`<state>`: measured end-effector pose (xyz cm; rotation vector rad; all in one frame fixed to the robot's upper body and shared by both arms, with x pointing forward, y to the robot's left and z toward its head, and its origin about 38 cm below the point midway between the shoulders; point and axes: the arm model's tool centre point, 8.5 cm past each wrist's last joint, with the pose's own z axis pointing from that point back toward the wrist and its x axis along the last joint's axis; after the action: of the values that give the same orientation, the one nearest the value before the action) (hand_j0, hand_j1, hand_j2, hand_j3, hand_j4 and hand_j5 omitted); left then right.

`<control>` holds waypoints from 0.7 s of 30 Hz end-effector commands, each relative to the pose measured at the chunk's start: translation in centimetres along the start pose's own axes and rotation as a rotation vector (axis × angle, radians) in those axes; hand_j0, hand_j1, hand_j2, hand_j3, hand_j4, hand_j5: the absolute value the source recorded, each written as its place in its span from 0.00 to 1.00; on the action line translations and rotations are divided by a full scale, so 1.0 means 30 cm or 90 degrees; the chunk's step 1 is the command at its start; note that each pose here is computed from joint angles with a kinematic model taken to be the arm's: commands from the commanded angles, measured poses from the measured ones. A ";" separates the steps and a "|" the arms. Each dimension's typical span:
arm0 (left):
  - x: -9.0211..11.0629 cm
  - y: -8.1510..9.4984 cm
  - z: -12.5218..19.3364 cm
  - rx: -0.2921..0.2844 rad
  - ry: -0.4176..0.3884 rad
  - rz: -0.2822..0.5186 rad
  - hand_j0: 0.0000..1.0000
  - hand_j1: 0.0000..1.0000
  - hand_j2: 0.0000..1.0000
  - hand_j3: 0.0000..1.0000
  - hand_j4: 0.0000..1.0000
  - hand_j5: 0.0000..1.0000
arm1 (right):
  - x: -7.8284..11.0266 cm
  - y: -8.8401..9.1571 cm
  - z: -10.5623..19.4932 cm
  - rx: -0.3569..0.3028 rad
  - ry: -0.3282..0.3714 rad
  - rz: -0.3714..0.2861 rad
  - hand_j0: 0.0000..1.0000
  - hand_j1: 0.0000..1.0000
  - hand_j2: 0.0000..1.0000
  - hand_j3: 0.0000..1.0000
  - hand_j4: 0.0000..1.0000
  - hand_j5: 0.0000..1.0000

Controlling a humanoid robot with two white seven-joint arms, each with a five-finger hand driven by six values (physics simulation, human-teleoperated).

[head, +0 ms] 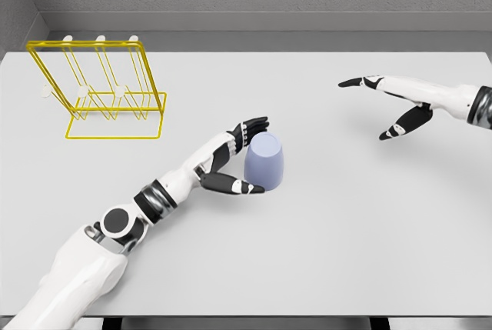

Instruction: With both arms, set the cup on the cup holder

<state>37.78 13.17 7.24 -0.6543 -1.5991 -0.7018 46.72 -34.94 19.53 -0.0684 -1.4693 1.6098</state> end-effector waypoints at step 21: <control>-0.007 -0.030 -0.044 0.000 -0.009 0.020 1.00 1.00 1.00 1.00 1.00 1.00 | -0.008 -0.004 0.014 -0.005 0.006 -0.005 1.00 1.00 1.00 1.00 1.00 1.00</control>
<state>38.01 11.78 7.07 -0.6764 -1.5982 -0.6827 46.65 -35.37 19.52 -0.0760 -1.4633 1.6051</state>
